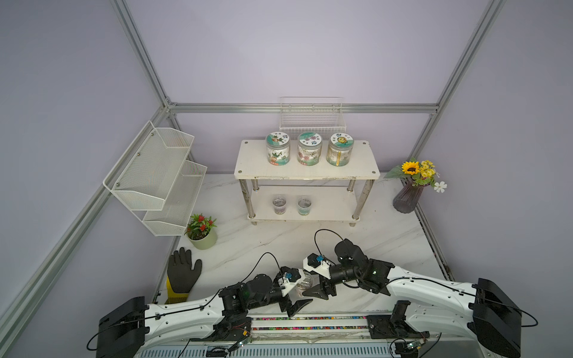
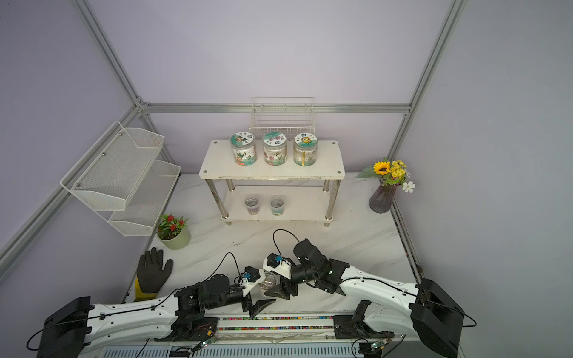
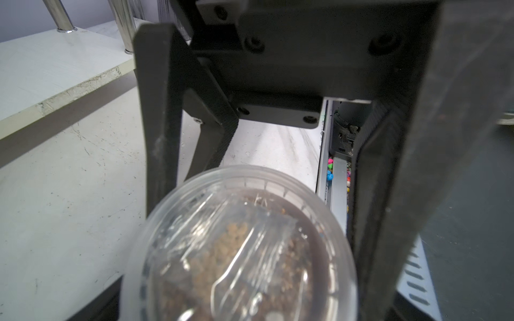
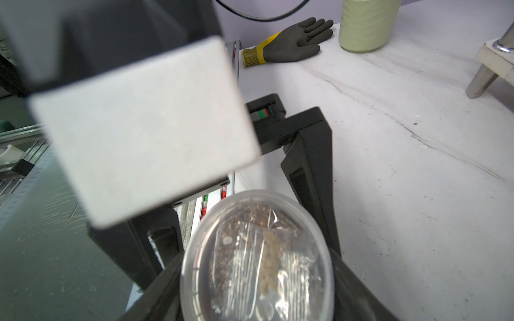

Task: Place the seed container on the shelf
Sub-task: Pick up the seed jar at the center of the board.

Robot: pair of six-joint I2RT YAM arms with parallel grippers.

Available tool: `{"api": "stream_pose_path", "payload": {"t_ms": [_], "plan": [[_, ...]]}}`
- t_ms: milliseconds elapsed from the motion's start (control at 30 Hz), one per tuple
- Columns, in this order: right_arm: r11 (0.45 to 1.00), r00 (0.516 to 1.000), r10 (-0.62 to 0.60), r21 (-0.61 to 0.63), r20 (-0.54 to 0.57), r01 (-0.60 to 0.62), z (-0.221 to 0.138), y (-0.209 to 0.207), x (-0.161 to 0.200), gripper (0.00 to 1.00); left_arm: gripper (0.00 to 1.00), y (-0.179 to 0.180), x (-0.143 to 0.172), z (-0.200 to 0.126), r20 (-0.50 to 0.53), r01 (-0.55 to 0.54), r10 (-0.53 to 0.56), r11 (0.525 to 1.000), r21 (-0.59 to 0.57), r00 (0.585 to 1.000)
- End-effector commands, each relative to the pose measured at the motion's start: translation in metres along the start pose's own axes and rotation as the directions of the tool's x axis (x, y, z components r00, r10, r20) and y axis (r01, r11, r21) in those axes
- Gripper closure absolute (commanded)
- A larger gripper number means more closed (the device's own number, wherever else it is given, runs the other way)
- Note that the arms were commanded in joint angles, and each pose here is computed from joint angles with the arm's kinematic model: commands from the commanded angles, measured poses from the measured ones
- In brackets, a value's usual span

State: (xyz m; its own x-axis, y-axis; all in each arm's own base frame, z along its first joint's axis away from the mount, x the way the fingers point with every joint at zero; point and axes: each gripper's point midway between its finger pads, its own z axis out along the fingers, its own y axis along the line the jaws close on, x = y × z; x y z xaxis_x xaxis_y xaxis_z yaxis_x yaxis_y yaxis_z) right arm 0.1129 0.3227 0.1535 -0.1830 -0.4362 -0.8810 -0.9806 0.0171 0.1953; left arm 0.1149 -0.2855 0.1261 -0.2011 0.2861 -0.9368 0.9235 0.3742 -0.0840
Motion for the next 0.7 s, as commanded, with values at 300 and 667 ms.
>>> {"api": "stream_pose_path", "payload": {"t_ms": [300, 667], "plan": [[0.999, 1.000, -0.013, 0.049, 0.016, 0.012, -0.007, -0.004, -0.009, 0.37, 0.00, 0.009, -0.010, -0.002, 0.012, 0.012, -0.011, 0.998, -0.063, 1.000], [0.988, 1.000, -0.022, 0.153, 0.011, 0.020, -0.011, -0.020, -0.011, 0.37, 0.00, 0.012, -0.005, -0.004, -0.004, 0.030, -0.030, 0.995, -0.090, 1.000]]}}
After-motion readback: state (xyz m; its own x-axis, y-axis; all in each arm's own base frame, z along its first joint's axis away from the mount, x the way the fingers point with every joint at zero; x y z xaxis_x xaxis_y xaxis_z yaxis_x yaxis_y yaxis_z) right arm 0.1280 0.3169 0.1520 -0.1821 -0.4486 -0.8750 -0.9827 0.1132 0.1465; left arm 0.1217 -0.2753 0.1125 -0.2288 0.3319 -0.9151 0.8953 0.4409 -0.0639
